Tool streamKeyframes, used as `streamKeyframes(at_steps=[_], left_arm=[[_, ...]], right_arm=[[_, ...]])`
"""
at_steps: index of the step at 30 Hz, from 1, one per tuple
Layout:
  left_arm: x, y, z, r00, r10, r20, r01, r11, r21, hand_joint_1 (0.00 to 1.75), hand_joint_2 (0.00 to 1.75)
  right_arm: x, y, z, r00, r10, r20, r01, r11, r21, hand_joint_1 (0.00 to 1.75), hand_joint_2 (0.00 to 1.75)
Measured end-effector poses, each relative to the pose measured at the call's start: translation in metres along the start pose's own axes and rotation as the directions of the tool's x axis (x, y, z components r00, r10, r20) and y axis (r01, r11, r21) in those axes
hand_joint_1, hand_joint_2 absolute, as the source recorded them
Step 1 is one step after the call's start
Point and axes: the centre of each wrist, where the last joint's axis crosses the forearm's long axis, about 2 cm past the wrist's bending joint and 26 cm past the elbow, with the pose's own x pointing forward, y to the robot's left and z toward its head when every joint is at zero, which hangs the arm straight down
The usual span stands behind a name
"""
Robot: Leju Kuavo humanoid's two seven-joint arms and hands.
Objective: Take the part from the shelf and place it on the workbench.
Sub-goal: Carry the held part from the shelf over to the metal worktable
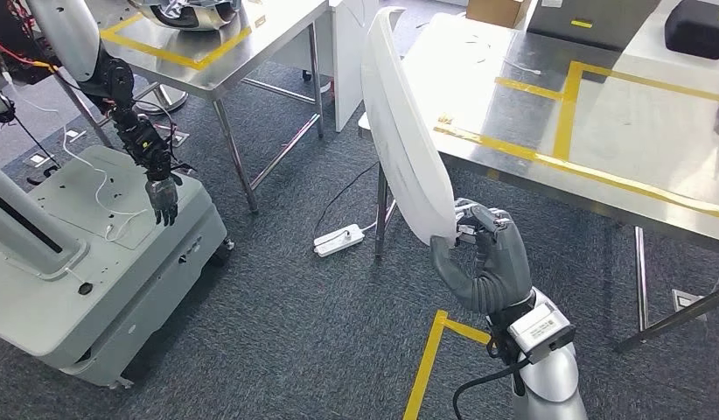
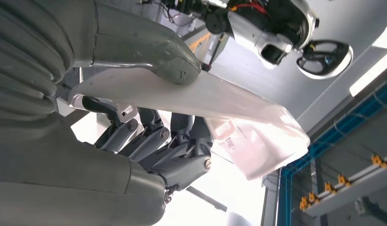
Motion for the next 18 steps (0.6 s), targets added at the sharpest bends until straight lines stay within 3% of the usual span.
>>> streamKeyframes(at_steps=[18], left_arm=[[0.0010, 0.0022, -0.0002, 1.000, -0.013, -0.020, 0.013, 1.000, 0.008, 0.00, 1.75]], right_arm=[[-0.0012, -0.0025, -0.0040, 1.000, 0.007, -0.013, -0.007, 1.000, -0.005, 1.75, 1.75]])
